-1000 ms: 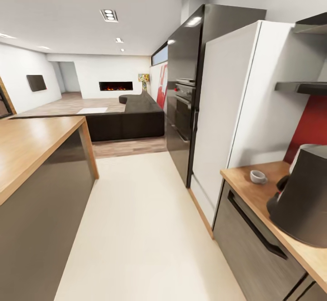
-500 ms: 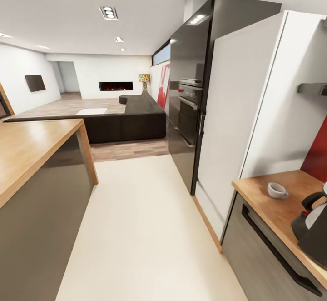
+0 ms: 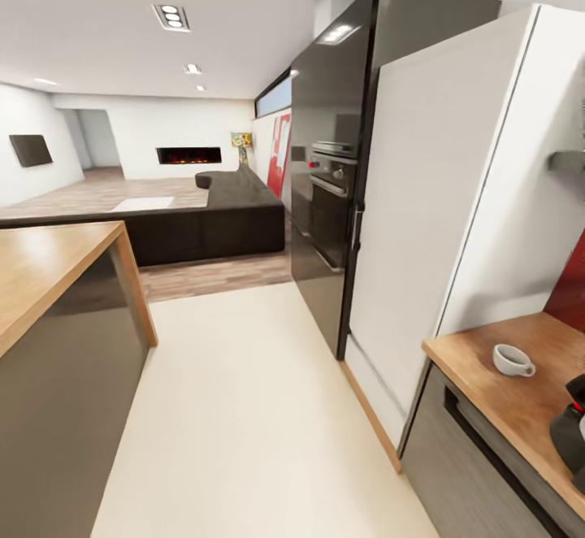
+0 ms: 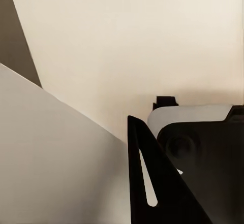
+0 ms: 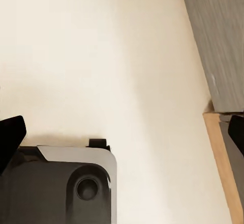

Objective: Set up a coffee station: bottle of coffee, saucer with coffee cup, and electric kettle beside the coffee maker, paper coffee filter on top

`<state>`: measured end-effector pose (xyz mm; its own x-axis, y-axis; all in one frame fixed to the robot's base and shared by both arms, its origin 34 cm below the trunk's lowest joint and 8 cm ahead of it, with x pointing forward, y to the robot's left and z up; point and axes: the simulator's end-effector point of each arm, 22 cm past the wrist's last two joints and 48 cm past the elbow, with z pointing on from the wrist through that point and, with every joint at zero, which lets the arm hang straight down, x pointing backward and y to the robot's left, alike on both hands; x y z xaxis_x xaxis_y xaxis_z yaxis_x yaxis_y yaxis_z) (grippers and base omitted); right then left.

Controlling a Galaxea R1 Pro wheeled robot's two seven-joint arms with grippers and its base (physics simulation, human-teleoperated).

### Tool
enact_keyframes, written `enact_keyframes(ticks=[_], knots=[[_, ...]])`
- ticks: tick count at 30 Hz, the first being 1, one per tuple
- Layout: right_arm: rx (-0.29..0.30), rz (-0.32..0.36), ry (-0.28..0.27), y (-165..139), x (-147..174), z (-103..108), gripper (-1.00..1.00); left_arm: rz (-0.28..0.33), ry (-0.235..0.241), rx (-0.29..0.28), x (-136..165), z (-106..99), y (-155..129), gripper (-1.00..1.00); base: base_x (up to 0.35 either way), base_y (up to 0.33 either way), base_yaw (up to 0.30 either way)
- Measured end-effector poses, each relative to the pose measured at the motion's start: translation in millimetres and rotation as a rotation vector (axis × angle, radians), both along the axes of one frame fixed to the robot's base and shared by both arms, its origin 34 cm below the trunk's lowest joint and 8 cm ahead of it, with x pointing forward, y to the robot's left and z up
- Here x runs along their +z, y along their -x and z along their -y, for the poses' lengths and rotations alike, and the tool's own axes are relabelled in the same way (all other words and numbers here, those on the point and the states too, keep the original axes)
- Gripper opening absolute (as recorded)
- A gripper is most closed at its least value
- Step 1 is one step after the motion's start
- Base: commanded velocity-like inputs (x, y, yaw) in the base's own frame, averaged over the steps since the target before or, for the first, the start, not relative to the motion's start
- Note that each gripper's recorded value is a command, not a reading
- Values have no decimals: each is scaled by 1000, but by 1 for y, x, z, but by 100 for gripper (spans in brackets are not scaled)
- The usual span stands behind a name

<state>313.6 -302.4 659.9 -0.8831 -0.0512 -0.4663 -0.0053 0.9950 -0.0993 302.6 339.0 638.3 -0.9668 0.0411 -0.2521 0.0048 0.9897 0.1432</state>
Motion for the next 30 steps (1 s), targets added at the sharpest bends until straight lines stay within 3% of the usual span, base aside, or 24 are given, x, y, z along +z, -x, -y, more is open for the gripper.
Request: enact_keyframes(ticks=[9, 30], knots=[[0, 3, -1, -1, 1, 0, 100, 22, 0, -3, 2, 1, -5, -100, 115, 240, -255], [5, 10, -2, -4, 2, -1, 100, 30, 0, -2, 3, 1, -8, -100, 2, 5, -256]])
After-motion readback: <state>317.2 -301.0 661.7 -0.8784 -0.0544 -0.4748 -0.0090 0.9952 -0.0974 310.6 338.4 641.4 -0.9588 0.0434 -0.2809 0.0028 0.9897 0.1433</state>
